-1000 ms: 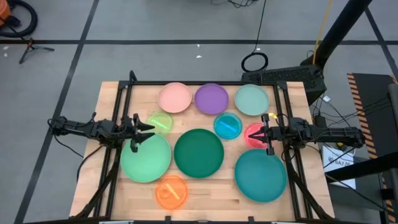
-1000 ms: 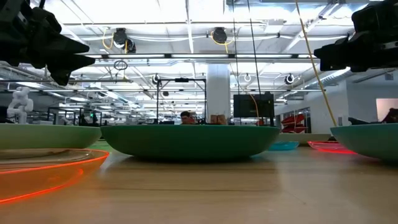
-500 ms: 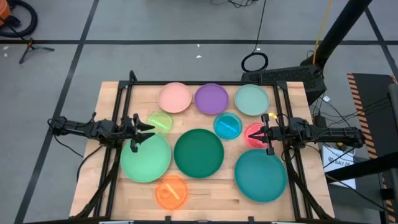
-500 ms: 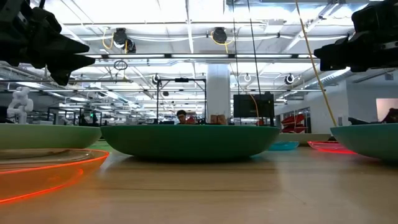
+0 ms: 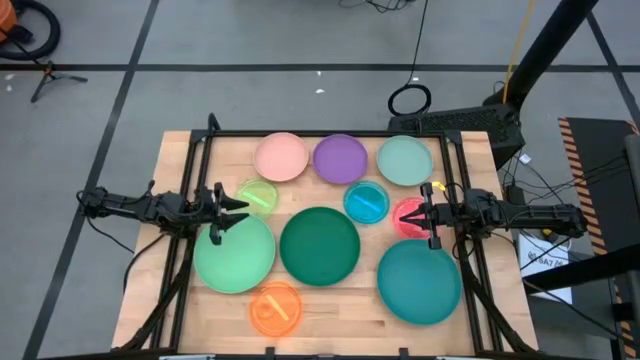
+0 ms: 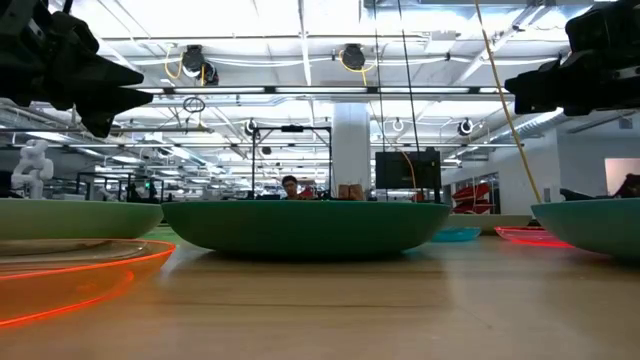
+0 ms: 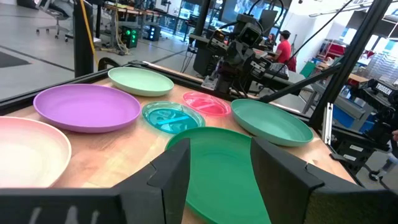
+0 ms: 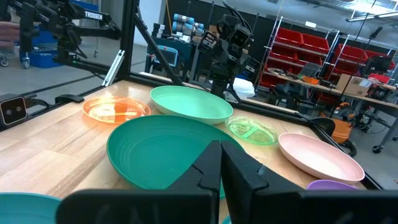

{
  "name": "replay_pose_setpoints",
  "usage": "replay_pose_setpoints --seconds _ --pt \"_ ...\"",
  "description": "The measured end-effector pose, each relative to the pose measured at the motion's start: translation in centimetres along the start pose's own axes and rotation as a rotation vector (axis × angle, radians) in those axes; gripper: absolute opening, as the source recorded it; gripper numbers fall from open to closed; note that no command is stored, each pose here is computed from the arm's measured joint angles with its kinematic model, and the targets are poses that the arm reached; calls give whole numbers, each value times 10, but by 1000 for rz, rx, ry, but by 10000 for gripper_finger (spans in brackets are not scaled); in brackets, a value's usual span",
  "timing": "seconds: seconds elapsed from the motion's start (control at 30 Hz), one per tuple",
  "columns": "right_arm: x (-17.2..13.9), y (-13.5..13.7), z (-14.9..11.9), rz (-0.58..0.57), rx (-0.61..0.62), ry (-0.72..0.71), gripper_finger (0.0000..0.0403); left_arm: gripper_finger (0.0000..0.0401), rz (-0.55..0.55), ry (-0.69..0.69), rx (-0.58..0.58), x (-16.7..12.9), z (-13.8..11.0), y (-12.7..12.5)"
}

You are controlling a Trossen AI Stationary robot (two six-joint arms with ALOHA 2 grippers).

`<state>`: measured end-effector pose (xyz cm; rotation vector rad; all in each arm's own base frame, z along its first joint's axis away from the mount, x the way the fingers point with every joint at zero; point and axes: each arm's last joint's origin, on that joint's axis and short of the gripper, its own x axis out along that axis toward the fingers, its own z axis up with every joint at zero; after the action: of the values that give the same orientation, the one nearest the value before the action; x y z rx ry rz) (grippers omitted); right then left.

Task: Stack plastic plates

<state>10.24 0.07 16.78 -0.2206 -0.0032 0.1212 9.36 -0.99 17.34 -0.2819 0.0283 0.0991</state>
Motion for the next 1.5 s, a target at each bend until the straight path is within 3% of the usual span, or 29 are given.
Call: replay_pose_setpoints --seconds 0.27,0.43,0.53,0.63,0.8,0.9,1.0,1.2,1.5 --pt "0 -2 6 -23 26 -63 6 173 -1 -5 7 0 0 0" --pt "0 -4 8 -68 338 -85 6 173 -14 -60 -133 0 6 -1" --pt "0 -6 7 -136 507 -83 6 173 -16 -89 -73 0 9 -2" --pt "1 -7 6 -164 590 -89 6 173 -15 -94 -30 0 9 -2" --pt "5 -8 11 -156 620 -130 6 173 -18 -105 -27 -1 10 -2" --pt "9 -8 5 -170 623 -51 6 173 -18 -138 47 -1 13 -3" --pt "15 -12 17 -187 625 -50 6 173 -29 -220 103 -2 21 -5" --pt "30 -18 29 -221 622 33 6 173 -63 -405 56 -8 39 -8" --pt "59 -25 42 -225 574 145 6 173 -48 -435 83 -9 41 -9"
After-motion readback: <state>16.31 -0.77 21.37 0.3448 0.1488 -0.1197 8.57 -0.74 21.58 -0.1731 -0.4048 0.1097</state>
